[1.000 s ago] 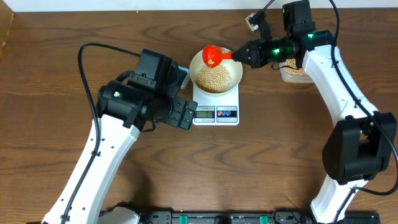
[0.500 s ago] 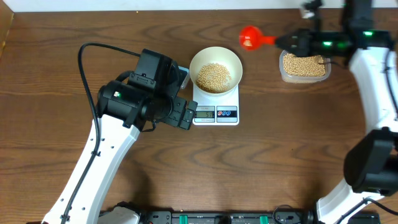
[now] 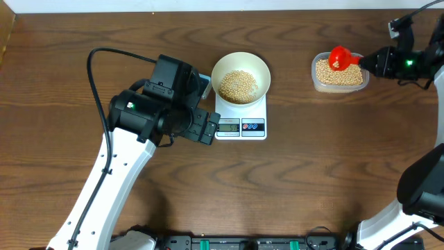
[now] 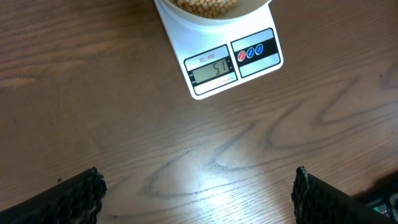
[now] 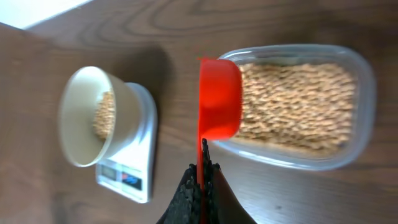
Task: Scoop item into bowl and weigh 50g on scale
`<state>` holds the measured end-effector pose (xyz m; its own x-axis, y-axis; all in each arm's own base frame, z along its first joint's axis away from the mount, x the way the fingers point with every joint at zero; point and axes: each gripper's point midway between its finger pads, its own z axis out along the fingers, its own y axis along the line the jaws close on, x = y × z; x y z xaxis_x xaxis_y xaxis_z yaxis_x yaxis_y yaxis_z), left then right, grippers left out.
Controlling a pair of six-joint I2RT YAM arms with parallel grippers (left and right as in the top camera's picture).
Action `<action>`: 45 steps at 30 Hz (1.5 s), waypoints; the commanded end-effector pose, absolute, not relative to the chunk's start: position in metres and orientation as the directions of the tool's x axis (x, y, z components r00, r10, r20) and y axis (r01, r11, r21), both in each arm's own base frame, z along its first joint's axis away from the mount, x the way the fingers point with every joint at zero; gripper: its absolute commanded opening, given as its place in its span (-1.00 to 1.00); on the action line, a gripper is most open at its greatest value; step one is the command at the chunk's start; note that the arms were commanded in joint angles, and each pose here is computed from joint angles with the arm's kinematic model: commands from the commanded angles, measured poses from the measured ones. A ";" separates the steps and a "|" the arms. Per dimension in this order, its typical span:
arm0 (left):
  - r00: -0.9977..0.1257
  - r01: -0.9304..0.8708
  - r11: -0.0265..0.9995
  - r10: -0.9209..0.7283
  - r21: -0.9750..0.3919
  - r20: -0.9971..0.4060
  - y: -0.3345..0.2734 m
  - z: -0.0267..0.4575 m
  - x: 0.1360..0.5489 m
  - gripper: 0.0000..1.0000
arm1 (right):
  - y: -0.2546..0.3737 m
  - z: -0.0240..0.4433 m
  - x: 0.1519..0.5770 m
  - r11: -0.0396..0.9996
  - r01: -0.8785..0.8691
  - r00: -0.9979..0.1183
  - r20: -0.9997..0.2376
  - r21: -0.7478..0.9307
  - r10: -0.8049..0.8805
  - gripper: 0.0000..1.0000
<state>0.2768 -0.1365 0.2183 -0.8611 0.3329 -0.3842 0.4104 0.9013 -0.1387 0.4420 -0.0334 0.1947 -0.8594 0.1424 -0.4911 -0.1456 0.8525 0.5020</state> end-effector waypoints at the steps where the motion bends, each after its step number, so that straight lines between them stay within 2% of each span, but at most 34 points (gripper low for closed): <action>1: -0.857 0.419 0.899 0.347 -0.124 -0.381 -0.134 0.217 0.275 0.95 | -0.041 0.196 0.443 0.905 -0.172 -0.847 -0.527 0.389 0.066 -0.98; 5: -0.857 0.419 0.899 0.347 -0.124 -0.381 -0.134 0.217 0.275 0.95 | -0.025 0.193 0.444 0.910 -0.252 -0.840 -0.542 0.328 -0.037 -0.97; 14: -0.857 0.419 0.899 0.347 -0.124 -0.381 -0.134 0.217 0.275 0.96 | 0.003 0.179 0.448 0.951 -0.309 -0.840 -0.476 0.025 -0.261 -0.97; 27: -0.857 0.419 0.900 0.346 -0.124 -0.381 -0.134 0.217 0.275 0.96 | 0.005 0.226 0.441 0.913 -0.308 -0.777 -0.483 -0.268 -0.404 -0.98; 39: -0.857 0.419 0.899 0.347 -0.124 -0.381 -0.134 0.217 0.275 0.96 | 0.047 0.235 0.446 0.916 -0.397 -0.720 -0.602 -0.053 -0.346 -0.98; 42: -0.857 0.419 0.899 0.347 -0.124 -0.381 -0.134 0.217 0.275 0.96 | 0.085 0.251 0.448 0.855 -0.507 -0.656 -0.692 0.108 -0.301 -0.98; 45: -0.857 0.419 0.899 0.347 -0.124 -0.381 -0.134 0.217 0.275 0.96 | 0.122 0.274 0.449 0.748 -0.613 -0.594 -0.773 0.255 -0.223 -0.98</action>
